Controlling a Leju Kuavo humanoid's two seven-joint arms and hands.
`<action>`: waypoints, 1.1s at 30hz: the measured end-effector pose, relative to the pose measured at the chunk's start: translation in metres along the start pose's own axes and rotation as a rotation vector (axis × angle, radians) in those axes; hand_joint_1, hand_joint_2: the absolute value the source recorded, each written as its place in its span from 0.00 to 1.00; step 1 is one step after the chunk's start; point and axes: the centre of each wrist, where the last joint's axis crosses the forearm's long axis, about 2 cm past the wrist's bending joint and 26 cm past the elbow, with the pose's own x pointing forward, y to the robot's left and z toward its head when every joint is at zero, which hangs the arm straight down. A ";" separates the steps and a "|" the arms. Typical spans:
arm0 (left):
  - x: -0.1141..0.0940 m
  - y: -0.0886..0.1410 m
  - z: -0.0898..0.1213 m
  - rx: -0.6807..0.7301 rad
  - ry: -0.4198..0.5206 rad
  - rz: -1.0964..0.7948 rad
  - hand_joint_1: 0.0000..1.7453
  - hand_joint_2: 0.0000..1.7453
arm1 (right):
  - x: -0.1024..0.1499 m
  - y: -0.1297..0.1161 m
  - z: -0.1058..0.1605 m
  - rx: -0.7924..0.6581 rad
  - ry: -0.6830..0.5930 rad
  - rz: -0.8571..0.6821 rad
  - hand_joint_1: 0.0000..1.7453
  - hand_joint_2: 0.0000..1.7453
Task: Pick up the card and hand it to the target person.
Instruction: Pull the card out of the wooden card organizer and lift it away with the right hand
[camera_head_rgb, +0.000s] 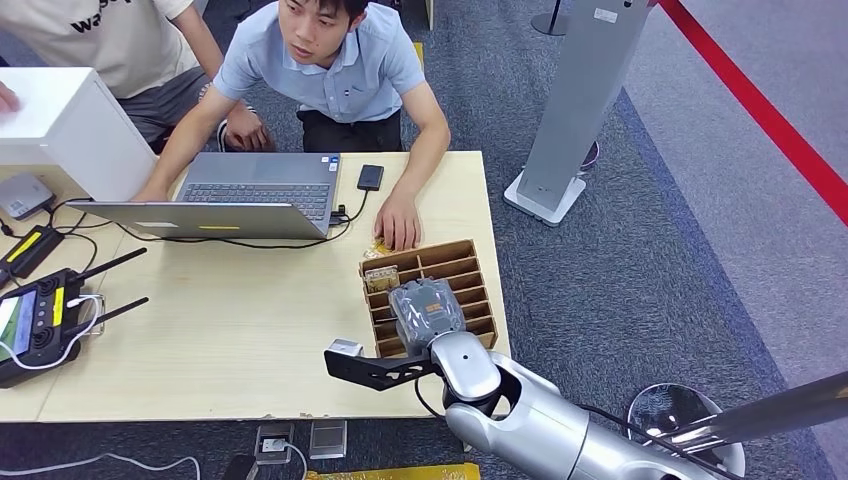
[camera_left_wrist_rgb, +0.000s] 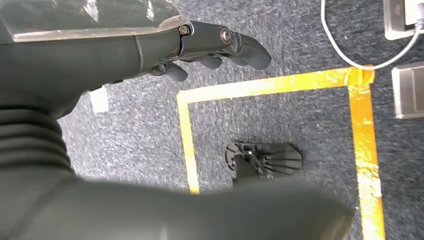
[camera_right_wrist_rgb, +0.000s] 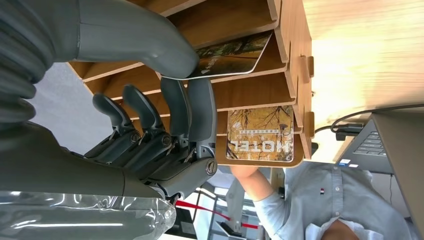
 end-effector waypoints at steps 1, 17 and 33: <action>0.000 0.000 0.000 0.002 0.000 -0.003 0.00 1.00 | 0.000 0.000 0.000 0.001 0.001 -0.001 0.92 1.00; -0.007 0.000 0.000 0.006 0.010 0.023 0.00 1.00 | -0.018 -0.038 0.004 -0.122 0.073 -0.124 0.92 1.00; -0.020 -0.001 0.002 0.012 0.019 0.044 0.00 1.00 | -0.048 -0.101 0.035 -0.355 0.064 -0.228 0.92 1.00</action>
